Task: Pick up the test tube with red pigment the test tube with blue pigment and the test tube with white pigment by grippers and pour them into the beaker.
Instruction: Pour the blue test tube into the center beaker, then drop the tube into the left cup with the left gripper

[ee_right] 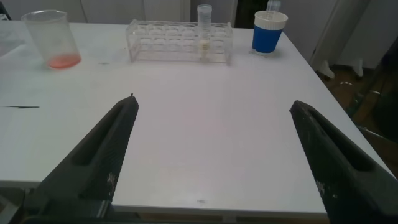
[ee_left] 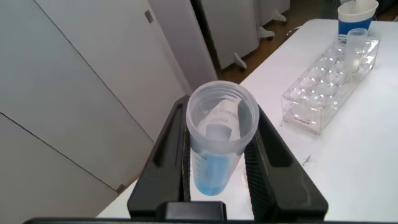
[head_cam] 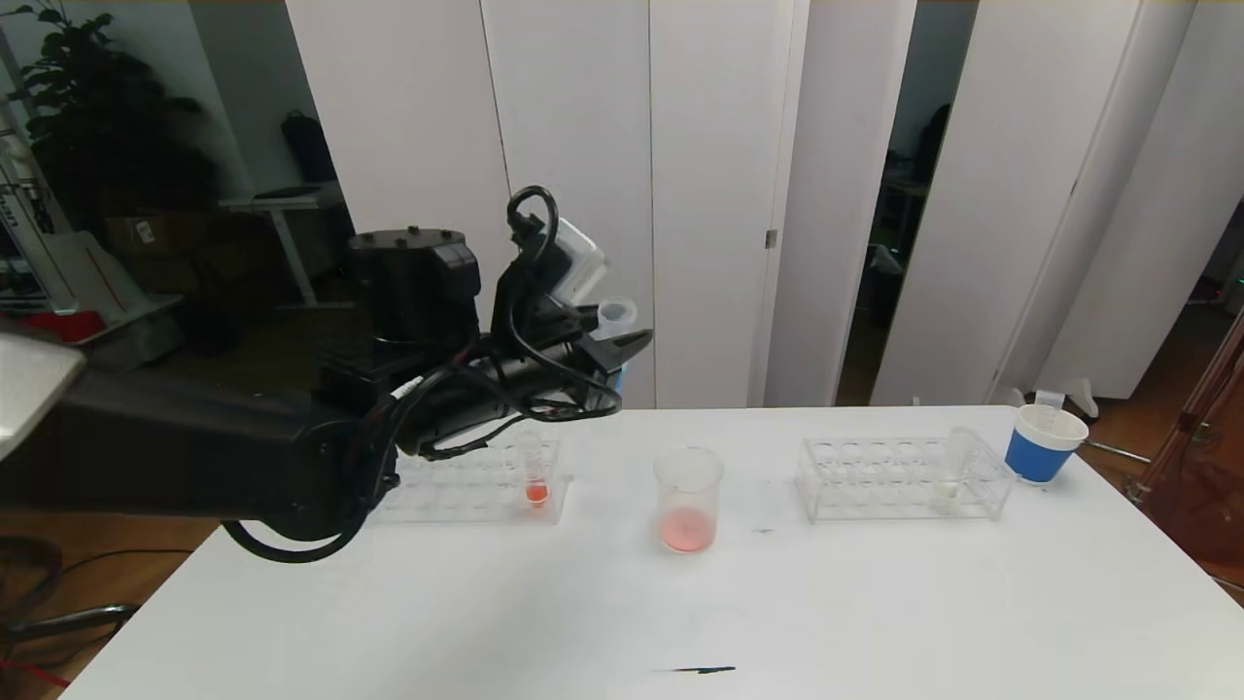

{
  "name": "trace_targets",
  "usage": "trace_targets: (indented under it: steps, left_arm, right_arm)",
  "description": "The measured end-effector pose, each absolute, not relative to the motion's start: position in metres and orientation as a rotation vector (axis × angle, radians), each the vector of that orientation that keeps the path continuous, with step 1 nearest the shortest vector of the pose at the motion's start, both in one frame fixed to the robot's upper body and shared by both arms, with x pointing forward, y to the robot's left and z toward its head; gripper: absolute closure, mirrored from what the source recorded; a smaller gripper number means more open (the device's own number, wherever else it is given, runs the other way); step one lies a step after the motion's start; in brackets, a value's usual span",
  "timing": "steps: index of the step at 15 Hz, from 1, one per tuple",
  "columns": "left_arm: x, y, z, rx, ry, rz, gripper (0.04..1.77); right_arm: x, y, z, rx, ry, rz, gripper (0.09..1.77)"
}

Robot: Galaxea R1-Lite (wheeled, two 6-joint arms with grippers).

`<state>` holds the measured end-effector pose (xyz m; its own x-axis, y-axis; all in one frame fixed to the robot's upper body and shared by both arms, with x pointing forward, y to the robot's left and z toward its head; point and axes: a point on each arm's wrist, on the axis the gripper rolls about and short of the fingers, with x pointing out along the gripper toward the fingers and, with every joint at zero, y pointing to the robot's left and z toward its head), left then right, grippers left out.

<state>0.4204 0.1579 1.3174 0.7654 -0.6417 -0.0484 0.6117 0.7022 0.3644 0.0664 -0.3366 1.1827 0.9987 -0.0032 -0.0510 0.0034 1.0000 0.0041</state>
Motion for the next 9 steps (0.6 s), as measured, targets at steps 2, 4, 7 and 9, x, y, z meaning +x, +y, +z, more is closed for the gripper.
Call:
trace_targets:
  steps: [2,4,7,9]
  left_arm:
    - [0.435,0.15,1.304,0.425,-0.132,-0.747,1.23]
    - [0.449,0.144,1.295,0.434,-0.201,-0.808,1.23]
    - [0.467,0.142,1.275,0.507,-0.235,-0.868,1.23]
    - [0.473,0.14,1.264,0.542,-0.253,-0.913,1.23]
  right_arm:
    - [0.066,-0.337,1.183,0.005,0.051,-0.003,0.11]
    - [0.066,-0.337,1.183,0.004,0.051,-0.003,0.11]
    - [0.066,-0.337,1.183,0.005,0.051,-0.003,0.11]
    - [0.066,-0.337,1.183,0.005,0.051,-0.003,0.11]
